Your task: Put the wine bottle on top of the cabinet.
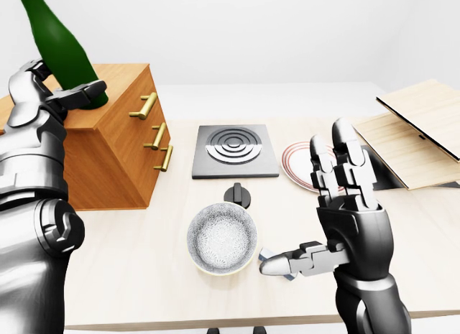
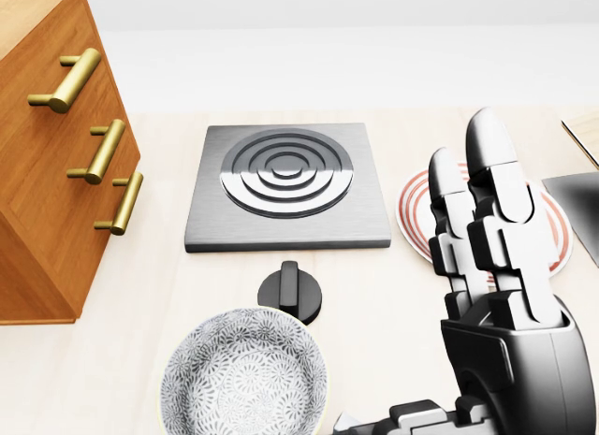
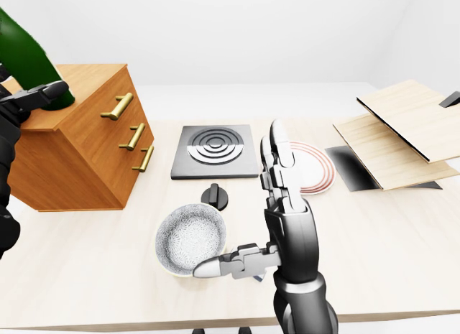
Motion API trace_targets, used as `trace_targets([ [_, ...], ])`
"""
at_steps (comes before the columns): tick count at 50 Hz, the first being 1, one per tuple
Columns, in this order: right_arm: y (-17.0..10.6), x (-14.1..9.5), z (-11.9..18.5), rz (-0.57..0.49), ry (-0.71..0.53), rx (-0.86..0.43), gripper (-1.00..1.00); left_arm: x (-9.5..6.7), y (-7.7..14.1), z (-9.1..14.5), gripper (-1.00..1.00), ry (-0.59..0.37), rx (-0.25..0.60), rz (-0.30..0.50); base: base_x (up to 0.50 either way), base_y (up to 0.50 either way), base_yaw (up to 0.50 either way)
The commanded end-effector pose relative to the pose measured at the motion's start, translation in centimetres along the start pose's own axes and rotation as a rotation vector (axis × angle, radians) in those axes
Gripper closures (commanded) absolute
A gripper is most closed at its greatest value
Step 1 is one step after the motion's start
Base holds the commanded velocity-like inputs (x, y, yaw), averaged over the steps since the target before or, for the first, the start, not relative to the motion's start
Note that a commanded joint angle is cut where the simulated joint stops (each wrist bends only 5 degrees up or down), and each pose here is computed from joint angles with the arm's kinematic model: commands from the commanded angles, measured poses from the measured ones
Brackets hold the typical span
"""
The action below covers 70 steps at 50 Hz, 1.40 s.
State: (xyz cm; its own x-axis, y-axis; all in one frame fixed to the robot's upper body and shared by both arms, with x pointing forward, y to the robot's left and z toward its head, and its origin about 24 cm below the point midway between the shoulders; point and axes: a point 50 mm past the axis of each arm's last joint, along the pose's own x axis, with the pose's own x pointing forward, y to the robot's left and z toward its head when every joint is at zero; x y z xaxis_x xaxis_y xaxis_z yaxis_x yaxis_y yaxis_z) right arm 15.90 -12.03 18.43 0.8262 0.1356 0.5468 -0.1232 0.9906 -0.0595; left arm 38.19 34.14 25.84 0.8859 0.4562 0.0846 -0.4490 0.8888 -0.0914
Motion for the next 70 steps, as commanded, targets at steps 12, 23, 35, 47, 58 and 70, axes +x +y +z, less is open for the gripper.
trace_targets([
  [12, 0.3, 0.2, 0.0, 0.01, -0.01, 0.002, -1.0, -0.3, 0.9, -2.9, -0.44, 0.084, 0.001, 0.004, 0.0, 0.0, 0.0],
  [23, 0.3, 0.3, -0.1, 0.012, -0.006, -0.001, -1.0, -0.2, 1.9, 4.8, -1.0, -0.126, 0.001, 0.023, 0.0, 0.0, 0.0],
  [35, 0.5, 0.3, -0.7, 0.016, 0.018, 0.006, -1.0, -4.6, 3.7, 18.6, -1.0, -0.589, 0.036, -0.012, 0.0, 0.0, 0.0],
  [47, 0.8, -0.2, -0.5, 0.021, 0.027, 0.019, -1.0, -17.2, 5.7, 22.3, -1.0, -1.18, -0.049, -0.146, 0.0, 0.0, 0.0],
  [58, 1.1, -0.7, -0.4, 0.026, 0.045, 0.03, -1.0, -25.8, 7.3, 13.5, -1.0, -1.142, -0.228, -0.272, 0.0, 0.0, 0.0],
  [70, 1.5, -1.6, -0.7, 0.028, 0.1, 0.038, -1.0, -28.3, 4.1, 1.5, -1.0, -0.824, 0.038, -0.33, 0.0, 0.0, 0.0],
])
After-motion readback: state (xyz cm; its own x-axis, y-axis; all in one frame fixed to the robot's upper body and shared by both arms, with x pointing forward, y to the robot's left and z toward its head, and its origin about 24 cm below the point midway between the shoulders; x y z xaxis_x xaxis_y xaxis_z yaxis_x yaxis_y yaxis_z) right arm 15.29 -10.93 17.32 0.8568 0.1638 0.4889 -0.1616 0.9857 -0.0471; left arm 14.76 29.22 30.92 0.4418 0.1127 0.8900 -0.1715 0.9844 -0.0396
